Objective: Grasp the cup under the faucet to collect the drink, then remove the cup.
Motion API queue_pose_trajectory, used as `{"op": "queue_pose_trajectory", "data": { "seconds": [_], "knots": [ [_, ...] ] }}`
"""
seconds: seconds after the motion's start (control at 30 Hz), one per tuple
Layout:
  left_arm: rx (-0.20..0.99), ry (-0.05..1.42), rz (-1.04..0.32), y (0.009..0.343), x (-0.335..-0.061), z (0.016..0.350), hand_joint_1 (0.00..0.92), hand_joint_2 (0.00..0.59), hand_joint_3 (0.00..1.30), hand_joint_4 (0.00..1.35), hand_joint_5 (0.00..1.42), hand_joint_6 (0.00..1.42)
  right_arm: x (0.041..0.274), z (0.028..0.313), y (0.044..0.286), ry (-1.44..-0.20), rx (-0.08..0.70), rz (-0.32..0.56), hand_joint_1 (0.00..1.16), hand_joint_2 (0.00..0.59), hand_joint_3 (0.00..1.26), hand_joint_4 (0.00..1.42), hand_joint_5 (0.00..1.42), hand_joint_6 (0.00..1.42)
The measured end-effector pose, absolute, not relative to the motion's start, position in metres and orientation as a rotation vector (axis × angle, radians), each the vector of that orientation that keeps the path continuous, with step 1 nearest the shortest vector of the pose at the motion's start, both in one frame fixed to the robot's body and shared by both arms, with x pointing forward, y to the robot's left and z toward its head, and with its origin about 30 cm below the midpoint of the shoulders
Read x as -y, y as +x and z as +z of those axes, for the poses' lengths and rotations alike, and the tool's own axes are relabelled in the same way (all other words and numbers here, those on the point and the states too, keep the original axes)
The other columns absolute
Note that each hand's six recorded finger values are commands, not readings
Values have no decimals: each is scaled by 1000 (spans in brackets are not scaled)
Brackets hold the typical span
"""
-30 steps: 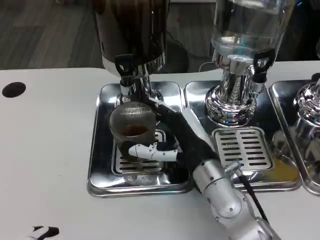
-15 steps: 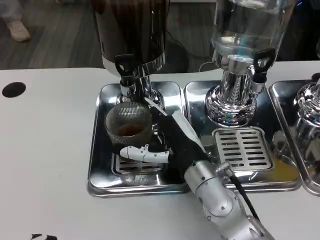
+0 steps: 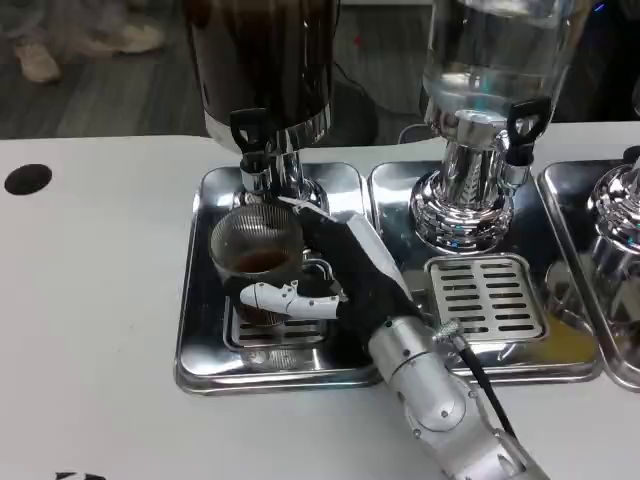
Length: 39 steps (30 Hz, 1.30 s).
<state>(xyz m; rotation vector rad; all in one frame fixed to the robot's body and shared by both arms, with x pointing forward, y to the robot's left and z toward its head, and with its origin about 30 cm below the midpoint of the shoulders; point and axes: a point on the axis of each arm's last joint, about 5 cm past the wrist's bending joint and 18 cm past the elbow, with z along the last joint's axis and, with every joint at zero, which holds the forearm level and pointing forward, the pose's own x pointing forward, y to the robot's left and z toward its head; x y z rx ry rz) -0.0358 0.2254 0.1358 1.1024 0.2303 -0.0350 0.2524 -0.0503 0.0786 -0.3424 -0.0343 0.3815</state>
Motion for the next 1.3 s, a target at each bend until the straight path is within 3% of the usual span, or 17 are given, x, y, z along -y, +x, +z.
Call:
{"op": "queue_pose_trajectory", "data": {
  "seconds": [1.3],
  "knots": [
    [-222, 1089, -59, -27, -225, 133, 0, 84, 345, 246, 326, 444, 59, 76, 249, -334, 61, 337, 830, 96, 404, 386, 408, 240]
  ]
}}
